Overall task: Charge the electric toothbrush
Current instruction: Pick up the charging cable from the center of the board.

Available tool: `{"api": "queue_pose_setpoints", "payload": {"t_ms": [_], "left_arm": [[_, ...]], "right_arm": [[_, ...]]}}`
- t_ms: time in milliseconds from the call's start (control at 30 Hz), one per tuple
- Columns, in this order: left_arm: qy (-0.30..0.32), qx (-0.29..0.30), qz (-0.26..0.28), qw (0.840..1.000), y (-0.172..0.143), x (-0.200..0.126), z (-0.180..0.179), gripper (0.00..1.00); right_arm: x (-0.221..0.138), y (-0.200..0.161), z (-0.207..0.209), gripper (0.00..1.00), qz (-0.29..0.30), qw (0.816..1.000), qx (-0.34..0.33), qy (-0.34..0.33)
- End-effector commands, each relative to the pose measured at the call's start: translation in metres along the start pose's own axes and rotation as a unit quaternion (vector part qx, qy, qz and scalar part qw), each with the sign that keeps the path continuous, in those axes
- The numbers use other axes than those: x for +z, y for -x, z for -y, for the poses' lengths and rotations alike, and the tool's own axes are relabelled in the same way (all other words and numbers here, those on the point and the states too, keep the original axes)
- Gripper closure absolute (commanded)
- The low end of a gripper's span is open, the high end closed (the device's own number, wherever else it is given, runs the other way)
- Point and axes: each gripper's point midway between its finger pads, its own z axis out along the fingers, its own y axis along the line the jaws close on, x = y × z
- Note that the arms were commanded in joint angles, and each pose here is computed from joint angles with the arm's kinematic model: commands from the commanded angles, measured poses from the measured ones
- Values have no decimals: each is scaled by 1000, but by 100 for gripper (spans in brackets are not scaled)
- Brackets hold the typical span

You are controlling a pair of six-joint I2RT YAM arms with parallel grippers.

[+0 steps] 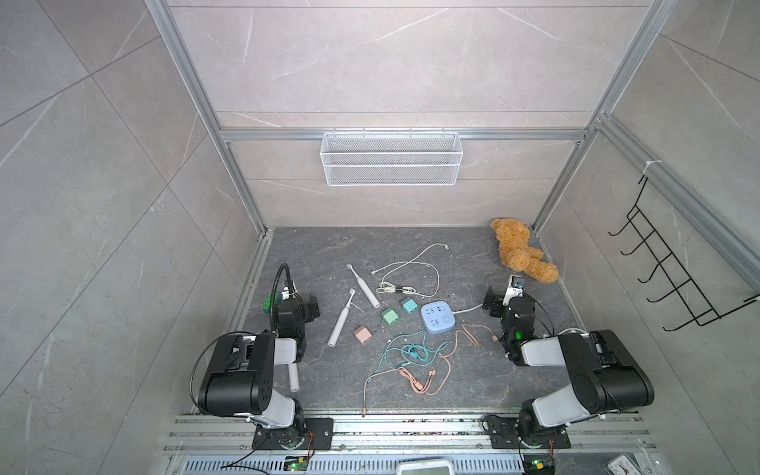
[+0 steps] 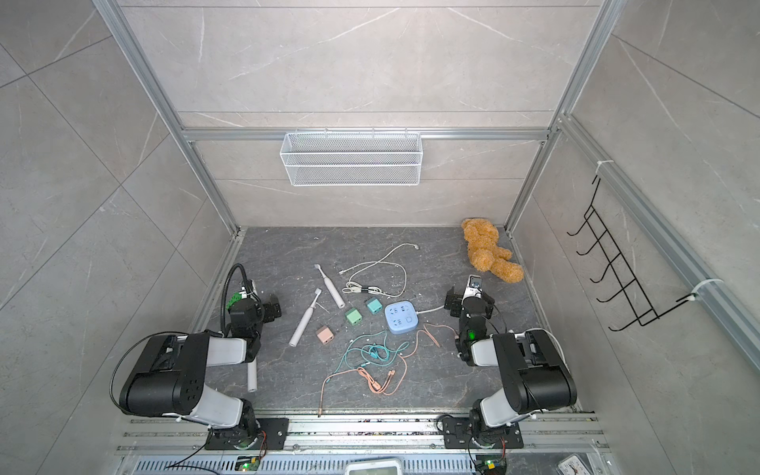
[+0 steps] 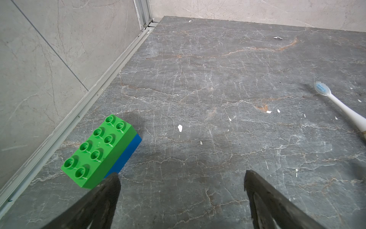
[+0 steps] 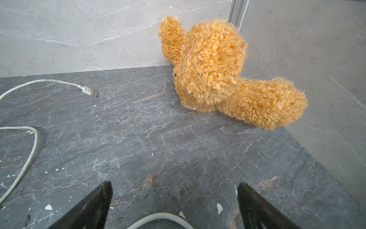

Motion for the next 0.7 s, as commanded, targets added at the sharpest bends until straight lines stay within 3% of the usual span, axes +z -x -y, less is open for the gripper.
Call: {"api": "queue_pose_setpoints", "payload": {"t_ms": [0, 667], "left_arm": [[-3, 3, 35, 999, 20, -1, 1, 0], [-3, 3, 35, 999, 20, -2, 1, 0]], "right_arm": [[0, 3, -1, 0, 6, 1000, 11, 4], [0, 4, -2, 0, 7, 1000, 10, 4]]}}
